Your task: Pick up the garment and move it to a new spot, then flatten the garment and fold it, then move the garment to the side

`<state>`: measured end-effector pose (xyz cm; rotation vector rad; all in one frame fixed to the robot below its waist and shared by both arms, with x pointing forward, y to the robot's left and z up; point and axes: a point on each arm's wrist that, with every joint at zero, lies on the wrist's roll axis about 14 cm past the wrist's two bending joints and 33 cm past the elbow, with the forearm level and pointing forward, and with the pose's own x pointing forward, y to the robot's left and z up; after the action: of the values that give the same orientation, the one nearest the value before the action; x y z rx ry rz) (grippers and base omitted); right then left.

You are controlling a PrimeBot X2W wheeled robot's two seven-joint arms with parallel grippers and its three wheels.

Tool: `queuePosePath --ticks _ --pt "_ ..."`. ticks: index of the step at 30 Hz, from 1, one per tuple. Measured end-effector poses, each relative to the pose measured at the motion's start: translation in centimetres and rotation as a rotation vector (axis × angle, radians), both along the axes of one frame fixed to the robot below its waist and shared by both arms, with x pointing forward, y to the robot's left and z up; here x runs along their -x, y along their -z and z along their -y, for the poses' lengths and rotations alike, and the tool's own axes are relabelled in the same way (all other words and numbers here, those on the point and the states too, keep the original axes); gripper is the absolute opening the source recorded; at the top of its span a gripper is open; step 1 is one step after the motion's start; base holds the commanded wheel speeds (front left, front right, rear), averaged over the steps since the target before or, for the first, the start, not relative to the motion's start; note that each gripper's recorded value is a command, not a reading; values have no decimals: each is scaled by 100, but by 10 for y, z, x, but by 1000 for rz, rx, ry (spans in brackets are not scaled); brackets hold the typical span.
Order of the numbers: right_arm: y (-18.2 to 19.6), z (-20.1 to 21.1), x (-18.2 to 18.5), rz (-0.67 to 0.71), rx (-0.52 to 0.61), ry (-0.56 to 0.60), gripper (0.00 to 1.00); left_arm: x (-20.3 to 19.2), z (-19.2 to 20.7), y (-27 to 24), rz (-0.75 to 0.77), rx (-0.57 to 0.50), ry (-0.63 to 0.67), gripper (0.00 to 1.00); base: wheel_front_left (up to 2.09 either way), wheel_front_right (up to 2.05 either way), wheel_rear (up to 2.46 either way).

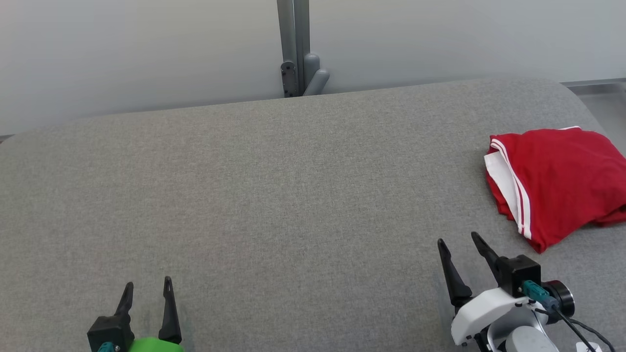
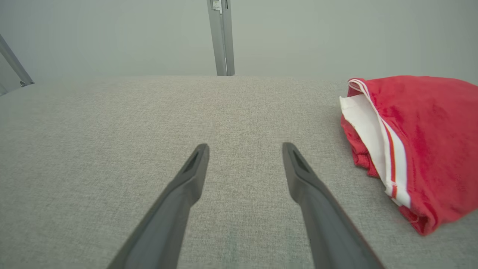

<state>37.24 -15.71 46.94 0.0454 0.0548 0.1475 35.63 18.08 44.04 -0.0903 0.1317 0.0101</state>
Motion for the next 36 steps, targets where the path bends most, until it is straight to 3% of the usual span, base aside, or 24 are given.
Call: queuePosePath --ticks 16,17,23,36 --pt "8 -2 4 -24 -3 -4 100 3 -3 4 -14 4 -5 100 0 0 0" --pt "9 -2 4 -26 -3 -4 0 3 -3 5 -17 4 -6 0 0 0 0" --pt "28 1 14 -98 -33 14 0 9 -5 20 -76 35 -25 0 0 0 0" --pt "19 15 8 -114 -295 114 0 6 -12 15 -81 297 -113 0 0 0 0"
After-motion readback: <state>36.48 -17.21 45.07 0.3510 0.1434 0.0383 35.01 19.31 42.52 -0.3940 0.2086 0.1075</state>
